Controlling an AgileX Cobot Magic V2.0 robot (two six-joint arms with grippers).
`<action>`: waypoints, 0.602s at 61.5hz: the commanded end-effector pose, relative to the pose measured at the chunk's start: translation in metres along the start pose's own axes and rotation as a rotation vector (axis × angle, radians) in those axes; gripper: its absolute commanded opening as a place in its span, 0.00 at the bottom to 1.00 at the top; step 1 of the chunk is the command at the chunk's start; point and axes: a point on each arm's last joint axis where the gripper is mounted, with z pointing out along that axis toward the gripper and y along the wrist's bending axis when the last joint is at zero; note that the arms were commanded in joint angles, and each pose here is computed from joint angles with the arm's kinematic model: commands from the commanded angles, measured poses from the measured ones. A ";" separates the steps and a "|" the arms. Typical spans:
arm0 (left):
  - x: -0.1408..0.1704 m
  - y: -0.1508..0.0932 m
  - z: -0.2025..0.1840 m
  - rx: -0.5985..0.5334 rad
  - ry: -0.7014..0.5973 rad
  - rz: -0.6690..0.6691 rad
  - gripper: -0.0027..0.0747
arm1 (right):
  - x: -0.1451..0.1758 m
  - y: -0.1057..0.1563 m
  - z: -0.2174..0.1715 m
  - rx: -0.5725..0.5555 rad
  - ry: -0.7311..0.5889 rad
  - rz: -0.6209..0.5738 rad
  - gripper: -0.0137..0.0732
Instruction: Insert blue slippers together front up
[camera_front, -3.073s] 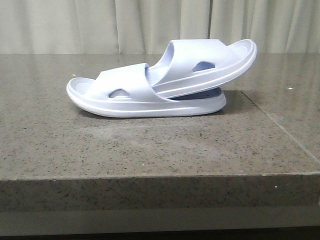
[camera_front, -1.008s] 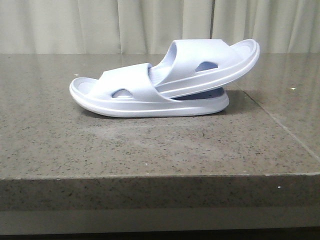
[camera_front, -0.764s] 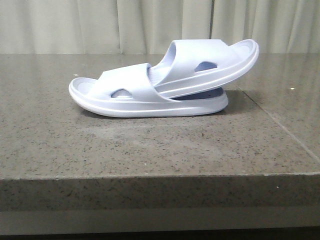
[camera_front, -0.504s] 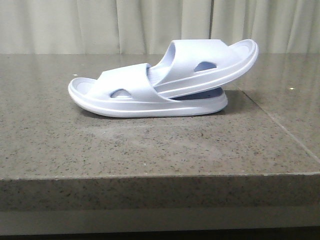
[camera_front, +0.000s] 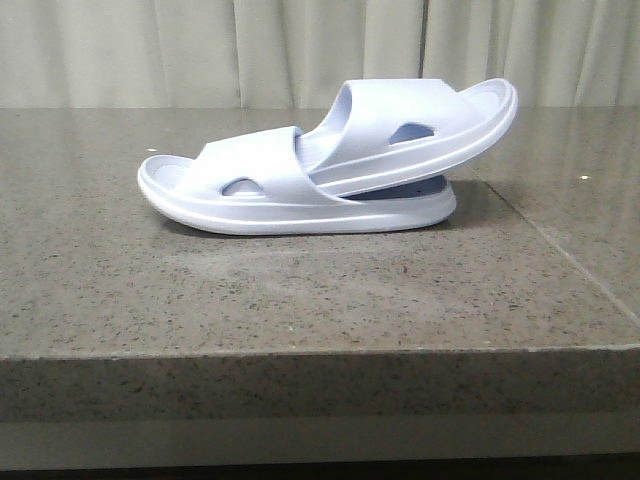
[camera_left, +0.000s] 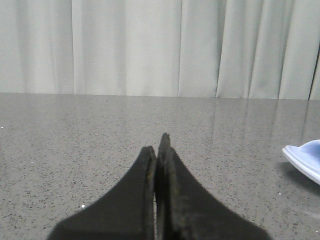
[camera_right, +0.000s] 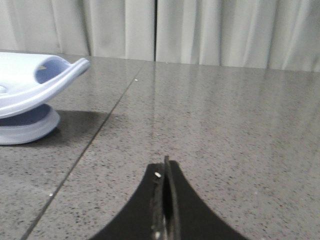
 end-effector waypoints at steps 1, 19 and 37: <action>-0.007 0.000 -0.002 0.005 -0.095 -0.010 0.01 | -0.010 0.000 -0.002 0.002 -0.107 -0.010 0.02; -0.006 0.000 -0.002 0.005 -0.093 -0.010 0.01 | -0.008 0.000 -0.002 0.003 -0.085 -0.011 0.02; -0.006 0.000 -0.002 0.005 -0.093 -0.010 0.01 | -0.008 -0.002 -0.002 0.032 -0.084 -0.012 0.02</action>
